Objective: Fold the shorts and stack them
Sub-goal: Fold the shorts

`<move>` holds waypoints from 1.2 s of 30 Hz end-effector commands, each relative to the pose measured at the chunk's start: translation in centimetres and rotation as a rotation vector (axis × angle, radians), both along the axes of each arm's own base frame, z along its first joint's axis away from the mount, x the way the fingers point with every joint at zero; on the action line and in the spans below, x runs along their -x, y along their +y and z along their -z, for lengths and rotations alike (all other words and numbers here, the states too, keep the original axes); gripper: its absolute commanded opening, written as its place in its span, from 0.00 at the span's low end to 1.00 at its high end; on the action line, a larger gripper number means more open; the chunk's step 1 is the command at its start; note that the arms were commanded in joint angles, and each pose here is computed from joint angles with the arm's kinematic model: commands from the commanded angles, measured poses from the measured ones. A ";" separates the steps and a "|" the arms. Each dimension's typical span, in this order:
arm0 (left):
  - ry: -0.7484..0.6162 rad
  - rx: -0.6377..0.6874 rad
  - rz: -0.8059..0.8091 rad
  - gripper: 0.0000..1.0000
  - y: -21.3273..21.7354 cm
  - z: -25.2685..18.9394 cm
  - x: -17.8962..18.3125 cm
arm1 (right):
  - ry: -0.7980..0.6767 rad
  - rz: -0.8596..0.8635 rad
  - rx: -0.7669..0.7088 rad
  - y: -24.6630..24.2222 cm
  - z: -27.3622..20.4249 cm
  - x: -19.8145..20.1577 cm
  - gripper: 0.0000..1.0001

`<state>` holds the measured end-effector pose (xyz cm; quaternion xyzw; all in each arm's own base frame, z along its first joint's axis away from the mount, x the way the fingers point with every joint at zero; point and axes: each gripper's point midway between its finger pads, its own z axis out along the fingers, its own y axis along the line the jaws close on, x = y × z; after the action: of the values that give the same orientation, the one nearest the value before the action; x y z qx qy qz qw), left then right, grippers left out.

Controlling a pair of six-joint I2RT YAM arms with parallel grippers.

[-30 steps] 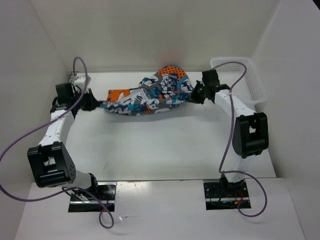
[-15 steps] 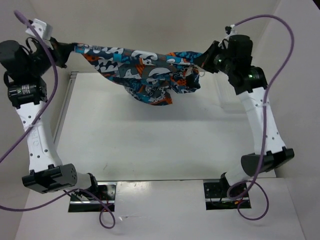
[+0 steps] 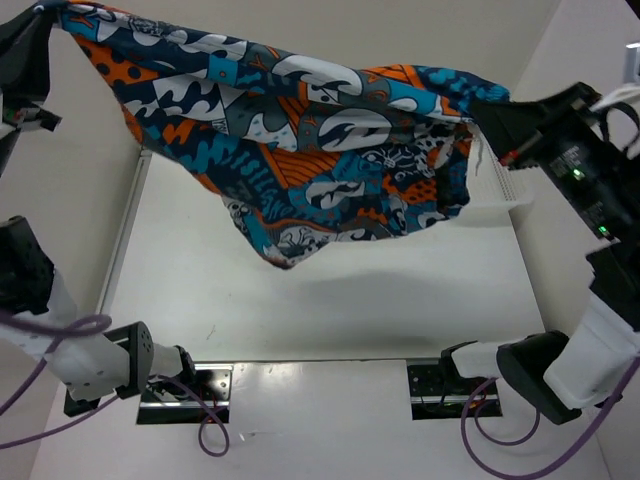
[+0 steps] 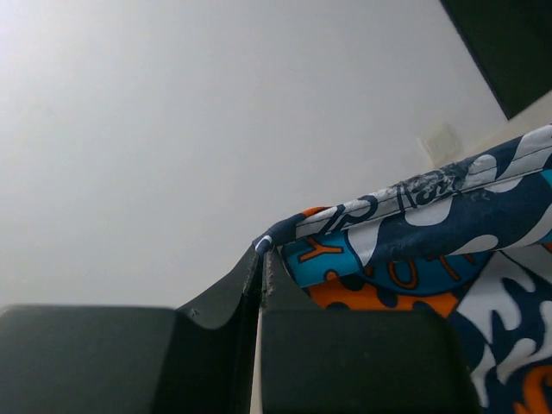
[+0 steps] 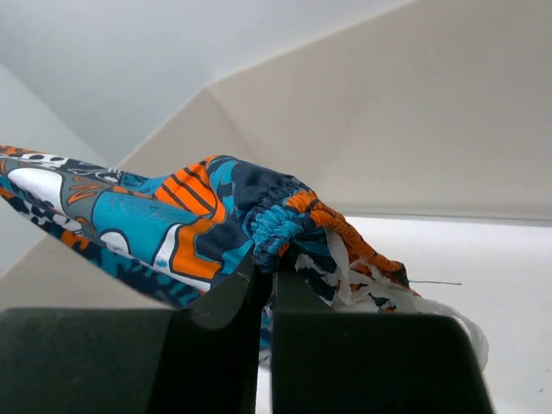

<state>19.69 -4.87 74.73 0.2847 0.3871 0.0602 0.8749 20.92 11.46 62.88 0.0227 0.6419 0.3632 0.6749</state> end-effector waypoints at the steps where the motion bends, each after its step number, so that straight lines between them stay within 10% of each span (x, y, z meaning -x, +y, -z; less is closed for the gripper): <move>1: -0.005 0.063 -0.087 0.00 2.8 -0.7 -2.6 | 0.117 0.064 0.043 -1.5 2.8 1.1 0.00; 9: 0.225 0.093 -0.033 0.00 4.2 4.2 -8.6 | 0.275 0.096 0.027 -1.0 8.9 -2.4 0.00; 22: 0.891 0.335 -0.036 0.00 6.2 24.4 -27.0 | 0.668 0.127 0.060 2.2 32.1 -16.5 0.00; 30: 1.044 0.359 -0.029 0.00 6.8 38.4 -33.5 | 0.812 0.165 0.095 3.4 41.4 -24.7 0.00; 36: 1.056 0.368 -0.040 0.00 7.7 39.6 -34.7 | 0.869 0.094 0.091 5.2 43.6 -31.0 0.00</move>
<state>53.00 1.07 29.63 0.0858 0.8310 -0.1877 0.5165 48.00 16.76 15.22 0.1850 0.9030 0.2367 0.3070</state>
